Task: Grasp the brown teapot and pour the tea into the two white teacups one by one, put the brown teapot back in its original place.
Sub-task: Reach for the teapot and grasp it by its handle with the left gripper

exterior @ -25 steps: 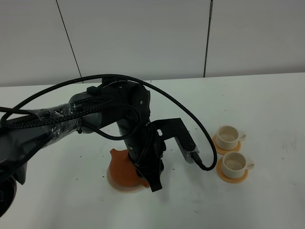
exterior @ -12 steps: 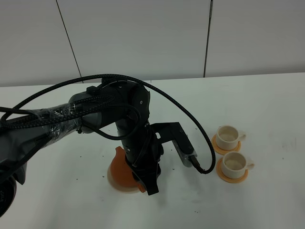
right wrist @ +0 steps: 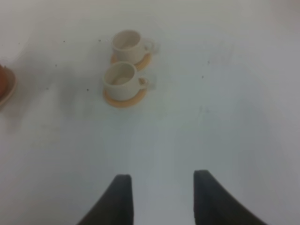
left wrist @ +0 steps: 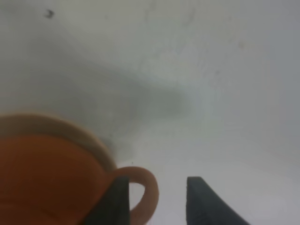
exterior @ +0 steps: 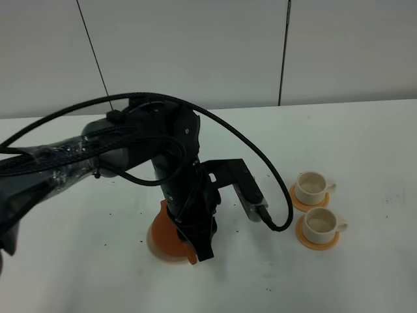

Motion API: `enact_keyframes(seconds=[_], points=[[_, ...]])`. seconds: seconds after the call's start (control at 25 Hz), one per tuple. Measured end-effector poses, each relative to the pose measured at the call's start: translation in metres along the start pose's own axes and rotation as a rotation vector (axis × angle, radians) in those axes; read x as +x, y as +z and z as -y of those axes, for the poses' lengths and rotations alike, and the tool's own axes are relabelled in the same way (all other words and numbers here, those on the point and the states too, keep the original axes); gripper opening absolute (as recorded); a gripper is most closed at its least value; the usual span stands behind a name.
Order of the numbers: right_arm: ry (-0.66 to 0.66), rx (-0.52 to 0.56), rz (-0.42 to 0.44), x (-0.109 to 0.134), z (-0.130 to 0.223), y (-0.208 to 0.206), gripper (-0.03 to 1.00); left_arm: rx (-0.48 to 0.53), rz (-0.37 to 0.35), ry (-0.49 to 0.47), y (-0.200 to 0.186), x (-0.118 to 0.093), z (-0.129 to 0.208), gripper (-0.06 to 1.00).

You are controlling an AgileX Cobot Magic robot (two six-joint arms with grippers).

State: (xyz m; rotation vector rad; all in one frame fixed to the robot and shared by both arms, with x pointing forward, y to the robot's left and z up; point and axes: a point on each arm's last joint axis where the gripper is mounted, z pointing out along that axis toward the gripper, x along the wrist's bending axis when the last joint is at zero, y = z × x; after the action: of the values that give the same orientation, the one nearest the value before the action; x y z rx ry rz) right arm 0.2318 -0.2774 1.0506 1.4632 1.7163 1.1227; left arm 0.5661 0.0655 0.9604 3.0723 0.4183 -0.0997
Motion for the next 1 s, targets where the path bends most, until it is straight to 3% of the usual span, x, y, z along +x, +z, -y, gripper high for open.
enact_keyframes(seconds=[0.16, 0.44, 0.6, 0.76, 1.0], points=[[0.000, 0.000, 0.000, 0.000, 0.000, 0.000, 0.30, -0.042, -0.001, -0.007, -0.013, -0.004, 0.000, 0.36], [0.000, 0.000, 0.000, 0.000, 0.000, 0.000, 0.30, -0.153, 0.121, -0.075, -0.014, -0.015, -0.011, 0.36], [0.000, 0.000, 0.000, 0.000, 0.000, 0.000, 0.30, -0.190, 0.146, -0.137, -0.015, -0.016, -0.014, 0.36], [0.000, 0.000, 0.000, 0.000, 0.000, 0.000, 0.30, -0.176, 0.163, -0.204, -0.006, -0.014, -0.016, 0.36], [0.000, 0.000, 0.000, 0.000, 0.000, 0.000, 0.30, -0.142, 0.186, -0.221, 0.012, -0.014, -0.020, 0.36]])
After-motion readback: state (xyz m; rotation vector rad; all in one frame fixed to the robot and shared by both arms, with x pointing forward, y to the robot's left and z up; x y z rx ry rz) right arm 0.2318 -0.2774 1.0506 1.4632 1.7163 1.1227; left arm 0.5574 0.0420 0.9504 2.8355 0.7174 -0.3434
